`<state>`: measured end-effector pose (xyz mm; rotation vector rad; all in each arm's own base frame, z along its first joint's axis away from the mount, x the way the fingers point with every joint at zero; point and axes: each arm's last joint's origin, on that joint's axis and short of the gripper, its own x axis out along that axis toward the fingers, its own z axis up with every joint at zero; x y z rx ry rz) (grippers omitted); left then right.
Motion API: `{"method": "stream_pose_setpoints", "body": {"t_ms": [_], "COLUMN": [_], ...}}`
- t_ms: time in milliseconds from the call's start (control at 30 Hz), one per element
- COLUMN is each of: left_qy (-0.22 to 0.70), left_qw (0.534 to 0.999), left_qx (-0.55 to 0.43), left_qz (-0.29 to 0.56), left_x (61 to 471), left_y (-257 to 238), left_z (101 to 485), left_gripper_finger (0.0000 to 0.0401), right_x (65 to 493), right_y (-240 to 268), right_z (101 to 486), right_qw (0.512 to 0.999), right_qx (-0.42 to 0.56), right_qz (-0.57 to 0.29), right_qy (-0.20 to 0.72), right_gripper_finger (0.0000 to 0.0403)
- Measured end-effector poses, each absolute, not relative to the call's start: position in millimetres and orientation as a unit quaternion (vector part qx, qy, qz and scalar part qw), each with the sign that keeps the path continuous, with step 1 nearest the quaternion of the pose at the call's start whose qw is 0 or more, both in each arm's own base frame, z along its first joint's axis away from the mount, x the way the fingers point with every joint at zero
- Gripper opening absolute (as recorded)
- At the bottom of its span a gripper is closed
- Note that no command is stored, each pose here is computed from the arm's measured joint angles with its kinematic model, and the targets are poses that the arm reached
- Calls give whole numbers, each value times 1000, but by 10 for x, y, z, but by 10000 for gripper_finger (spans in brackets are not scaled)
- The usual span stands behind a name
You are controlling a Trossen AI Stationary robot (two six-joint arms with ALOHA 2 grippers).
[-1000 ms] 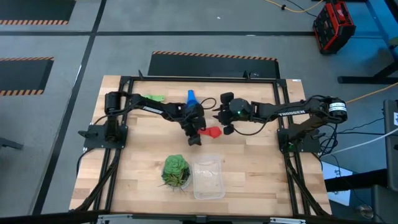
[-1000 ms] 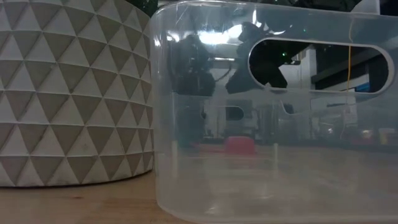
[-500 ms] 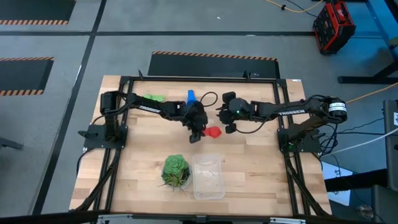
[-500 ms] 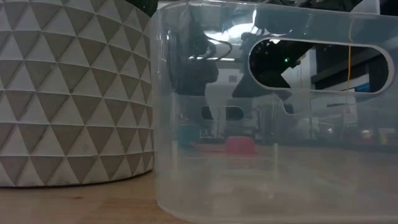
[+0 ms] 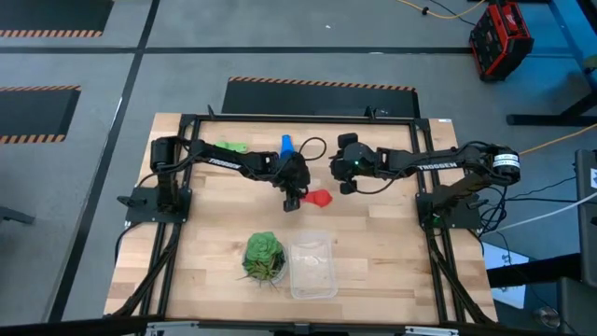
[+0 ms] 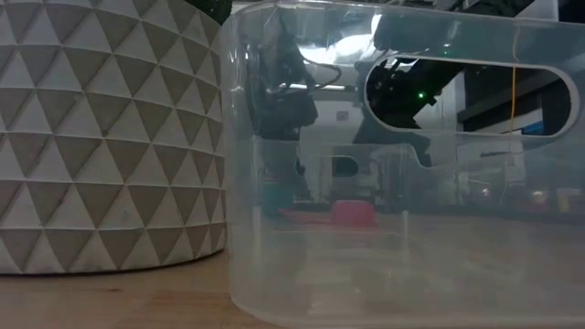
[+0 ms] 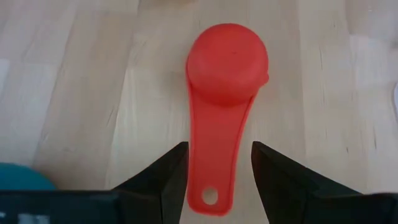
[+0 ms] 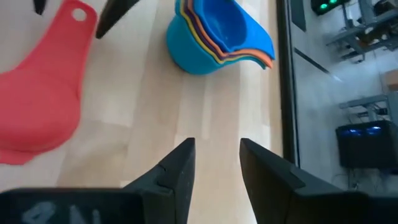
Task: Nest measuring cups in basket
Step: Stack the red measuring cup on top of the blue measuring cup
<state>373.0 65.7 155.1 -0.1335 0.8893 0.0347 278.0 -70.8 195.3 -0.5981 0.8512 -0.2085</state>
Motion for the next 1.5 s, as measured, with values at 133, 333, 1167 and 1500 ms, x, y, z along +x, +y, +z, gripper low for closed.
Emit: {"method": "stream_pose_setpoints", "body": {"t_ms": [133, 333, 1167, 1500], "left_qy": [430, 430, 474, 486], "left_qw": [899, 899, 880, 874], "left_qx": [-81, -78, -26, -7], "left_qz": [25, 24, 3, 7], "left_x": [3730, 3729, 3724, 3741], "left_y": [657, 658, 599, 589], "left_z": [1550, 1549, 1335, 1256], "left_gripper_finger": [180, 199, 197, 197], "right_x": [2780, 2780, 2789, 2785], "right_y": [-711, -711, -691, -690], "right_z": [1953, 1952, 1951, 1947], "right_qw": [865, 865, 877, 876], "right_qx": [-282, -282, -272, -271], "right_qz": [-93, -93, -59, -58], "right_qy": [404, 404, 393, 396], "right_gripper_finger": [131, 131, 131, 131]}}
